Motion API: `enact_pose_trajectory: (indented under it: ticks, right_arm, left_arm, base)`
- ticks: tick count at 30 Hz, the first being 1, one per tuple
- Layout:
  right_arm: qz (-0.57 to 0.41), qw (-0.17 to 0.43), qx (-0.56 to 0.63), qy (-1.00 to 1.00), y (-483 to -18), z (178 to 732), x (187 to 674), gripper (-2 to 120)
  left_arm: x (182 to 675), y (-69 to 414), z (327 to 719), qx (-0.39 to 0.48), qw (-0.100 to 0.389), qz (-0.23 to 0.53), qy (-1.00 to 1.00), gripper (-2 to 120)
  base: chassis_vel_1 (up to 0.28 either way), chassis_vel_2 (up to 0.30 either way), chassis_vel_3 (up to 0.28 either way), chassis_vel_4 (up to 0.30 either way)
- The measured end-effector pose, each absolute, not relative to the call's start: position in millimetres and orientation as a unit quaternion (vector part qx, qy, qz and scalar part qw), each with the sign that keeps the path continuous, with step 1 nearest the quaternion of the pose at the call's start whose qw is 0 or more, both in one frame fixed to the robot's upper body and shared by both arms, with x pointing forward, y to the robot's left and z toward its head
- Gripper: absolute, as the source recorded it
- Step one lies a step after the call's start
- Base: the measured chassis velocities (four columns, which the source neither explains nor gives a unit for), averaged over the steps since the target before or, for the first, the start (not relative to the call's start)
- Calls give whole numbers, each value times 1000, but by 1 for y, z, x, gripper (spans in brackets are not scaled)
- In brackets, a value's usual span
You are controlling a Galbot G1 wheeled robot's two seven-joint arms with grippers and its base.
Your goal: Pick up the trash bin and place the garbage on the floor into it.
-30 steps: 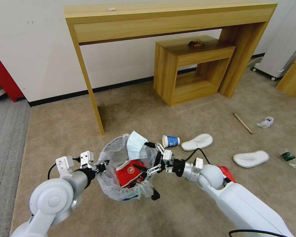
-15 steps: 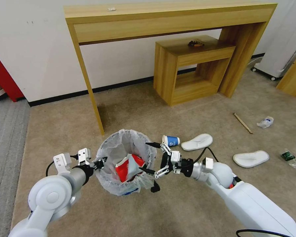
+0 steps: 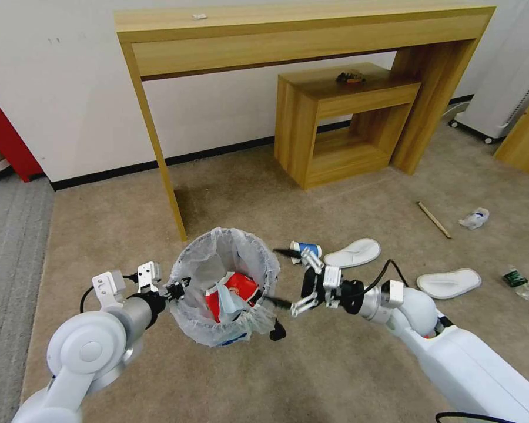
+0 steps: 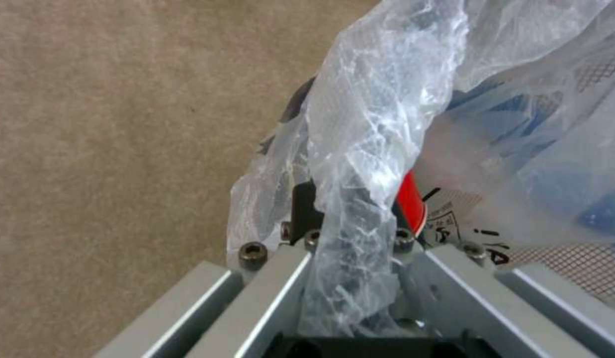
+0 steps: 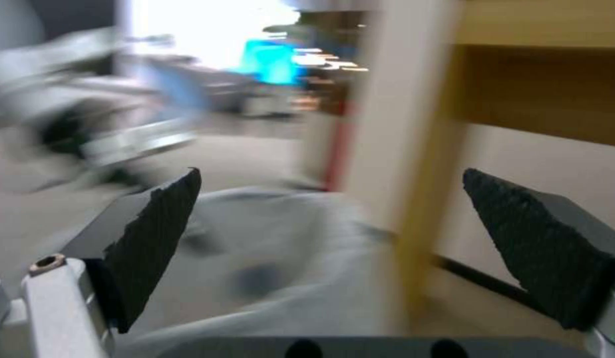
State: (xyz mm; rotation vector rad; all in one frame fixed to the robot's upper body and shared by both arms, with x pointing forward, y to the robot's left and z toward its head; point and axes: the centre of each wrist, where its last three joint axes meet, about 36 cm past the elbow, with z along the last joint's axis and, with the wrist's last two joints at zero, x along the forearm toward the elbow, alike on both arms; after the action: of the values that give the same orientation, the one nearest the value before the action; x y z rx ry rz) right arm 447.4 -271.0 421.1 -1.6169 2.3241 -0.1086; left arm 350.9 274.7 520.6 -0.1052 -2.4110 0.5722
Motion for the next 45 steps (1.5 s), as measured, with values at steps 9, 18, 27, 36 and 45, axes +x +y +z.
enact_pose_trajectory:
  ticks: [9,18,27,36,45]
  right_arm:
    - [24,161,-247,955,-289,458,446,100]
    - [10,177,-75,981,-333,465,437,100]
    - [-7,187,-50,981,-362,464,421,100]
    - [-15,185,-64,980,-361,454,414,100]
    - [-17,185,-68,980,-362,450,416,100]
  left_arm:
    - [346,281,524,-4,334,217,-917,0]
    - [340,285,529,39,335,212,-917,0]
    - [338,293,523,43,333,195,-921,0]
    - [339,294,518,41,332,199,-921,0]
    - [341,294,517,43,330,199,-922,0]
  base:
    - [0,0,0,0]
    - [0,0,0,0]
    - [0,0,0,0]
    - [0,0,0,0]
    - [-20,-21,-27,-17]
